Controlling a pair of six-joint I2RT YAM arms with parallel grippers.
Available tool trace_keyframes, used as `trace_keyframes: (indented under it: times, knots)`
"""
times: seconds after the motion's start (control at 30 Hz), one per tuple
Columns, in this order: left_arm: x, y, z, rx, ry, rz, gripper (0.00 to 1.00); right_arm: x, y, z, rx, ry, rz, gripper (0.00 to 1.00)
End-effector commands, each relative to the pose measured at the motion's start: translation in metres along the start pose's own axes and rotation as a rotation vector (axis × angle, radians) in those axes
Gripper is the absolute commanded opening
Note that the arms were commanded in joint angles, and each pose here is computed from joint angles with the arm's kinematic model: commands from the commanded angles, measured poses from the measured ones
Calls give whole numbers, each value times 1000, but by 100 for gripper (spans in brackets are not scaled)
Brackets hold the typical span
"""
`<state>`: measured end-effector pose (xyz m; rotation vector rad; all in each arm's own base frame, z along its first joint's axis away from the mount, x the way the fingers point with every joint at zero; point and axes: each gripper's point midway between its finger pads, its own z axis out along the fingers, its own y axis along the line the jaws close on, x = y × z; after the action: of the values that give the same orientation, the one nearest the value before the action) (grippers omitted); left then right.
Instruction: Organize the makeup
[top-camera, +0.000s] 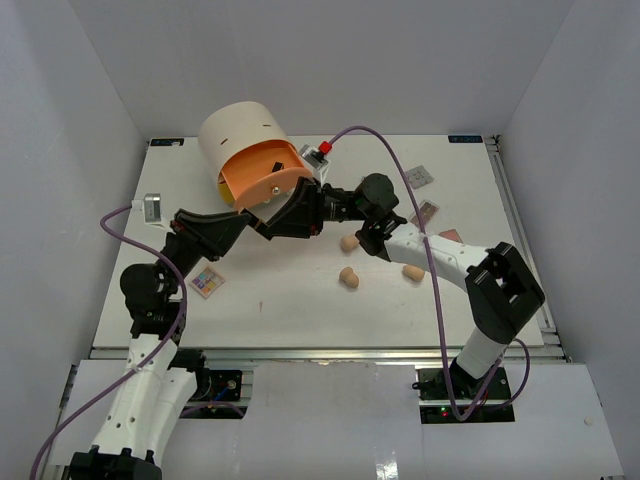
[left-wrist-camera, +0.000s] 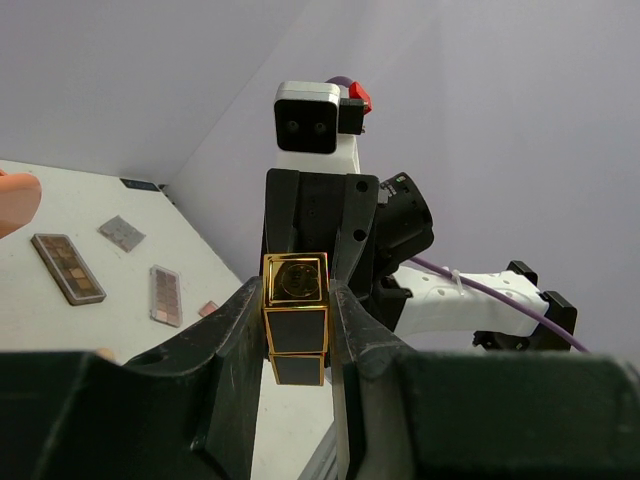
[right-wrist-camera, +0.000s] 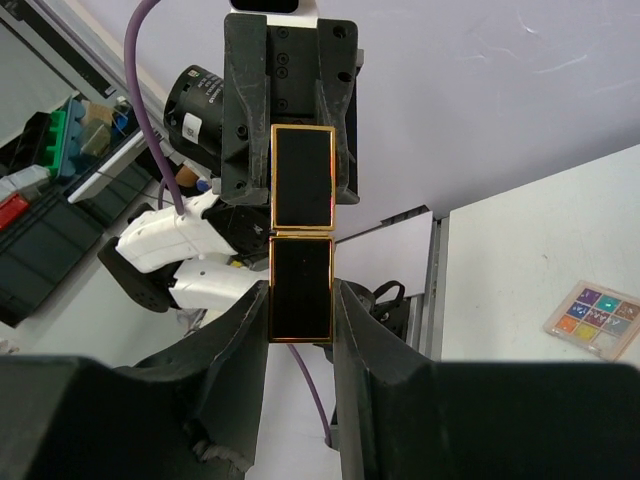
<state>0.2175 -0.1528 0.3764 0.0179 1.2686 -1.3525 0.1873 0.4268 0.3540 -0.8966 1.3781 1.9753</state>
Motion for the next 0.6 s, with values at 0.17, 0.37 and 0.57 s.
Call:
trace_keyframes:
  times: [0.17, 0.37, 0.57]
  knots:
    - [32, -3, -3, 70, 137, -1, 0, -42, 14, 5, -58, -136, -33, 8]
    - [42, -1, -5, 77, 166, -14, 0, -51, 18, 3, -82, -163, -42, 8]
    - [59, 0, -6, 92, 200, -47, 0, -60, 20, 2, -91, -182, -53, 8]
